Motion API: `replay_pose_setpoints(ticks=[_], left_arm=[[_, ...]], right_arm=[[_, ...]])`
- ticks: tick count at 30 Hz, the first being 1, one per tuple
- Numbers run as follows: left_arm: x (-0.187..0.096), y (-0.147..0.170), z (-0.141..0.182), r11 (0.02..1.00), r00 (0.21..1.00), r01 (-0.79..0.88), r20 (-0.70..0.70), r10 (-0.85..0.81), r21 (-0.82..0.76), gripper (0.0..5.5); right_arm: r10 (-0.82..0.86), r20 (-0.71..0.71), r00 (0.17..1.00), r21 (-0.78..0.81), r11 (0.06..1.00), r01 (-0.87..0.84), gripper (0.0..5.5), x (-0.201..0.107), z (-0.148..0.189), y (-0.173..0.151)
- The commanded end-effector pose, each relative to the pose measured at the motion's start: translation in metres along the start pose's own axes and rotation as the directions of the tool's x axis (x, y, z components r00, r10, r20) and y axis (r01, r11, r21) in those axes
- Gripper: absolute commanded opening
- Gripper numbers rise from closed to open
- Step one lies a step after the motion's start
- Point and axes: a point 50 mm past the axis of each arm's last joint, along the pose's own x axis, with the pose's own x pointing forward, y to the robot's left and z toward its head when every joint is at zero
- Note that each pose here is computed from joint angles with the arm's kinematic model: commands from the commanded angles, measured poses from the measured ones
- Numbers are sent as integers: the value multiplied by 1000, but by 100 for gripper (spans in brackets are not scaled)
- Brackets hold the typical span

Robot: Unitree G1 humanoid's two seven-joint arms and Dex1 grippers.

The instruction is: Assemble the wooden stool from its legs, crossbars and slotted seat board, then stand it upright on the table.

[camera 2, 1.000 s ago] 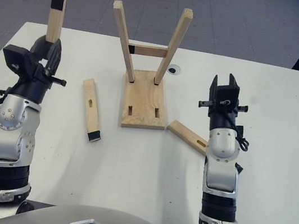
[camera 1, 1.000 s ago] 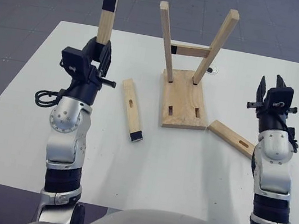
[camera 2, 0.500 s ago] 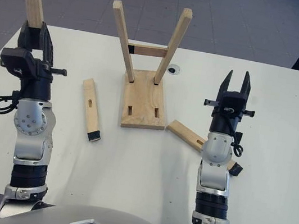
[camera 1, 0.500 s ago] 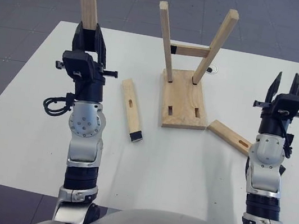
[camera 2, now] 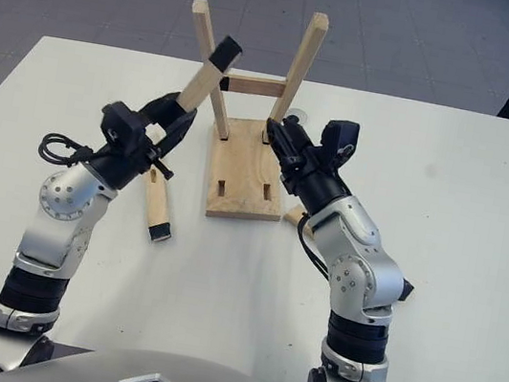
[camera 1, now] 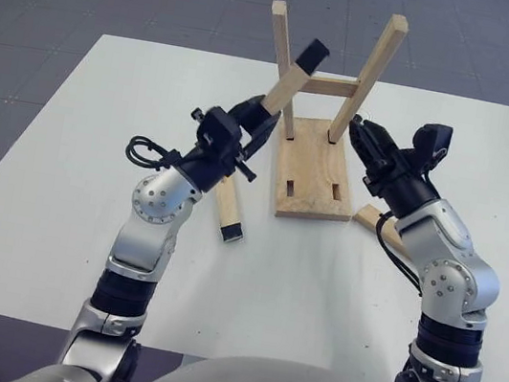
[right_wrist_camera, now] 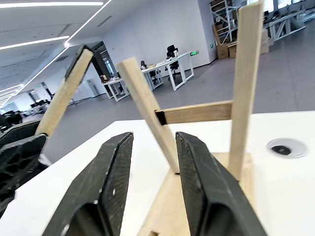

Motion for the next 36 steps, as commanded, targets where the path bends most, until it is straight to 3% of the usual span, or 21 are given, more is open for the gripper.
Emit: replay_pose_setpoints(ticks=[1, 6, 11, 14, 20, 29, 36], left_arm=[[2, -16, -10, 991, 998, 61, -20, -59, 117, 131], [4, -29, -11, 994, 996, 76, 47, -80, 84, 131], [4, -32, -11, 997, 993, 70, 92, -72, 32, 131], [3, -37, -11, 993, 990, 90, 114, -80, -78, 131], [0, -42, -13, 980, 983, 168, 90, -159, -107, 131], [6, -42, -5, 979, 983, 150, 129, -132, -138, 131], [10, -41, -1, 971, 979, 158, 160, -130, -177, 131]], right_arm=[[65, 20, 998, 98, 993, -67, 225, 8, 3, 14], [156, 48, 987, 264, 951, -163, 315, 14, 1, 26], [182, 100, 978, 422, 882, -207, 315, 18, 1, 22], [204, 144, 968, 473, 845, -248, 315, 20, 5, 19], [306, 142, 941, 478, 811, -336, 206, 19, 3, 22], [327, 138, 935, 480, 804, -351, 50, 21, 3, 22], [364, 177, 915, 504, 765, -402, 41, 20, 11, 28]])
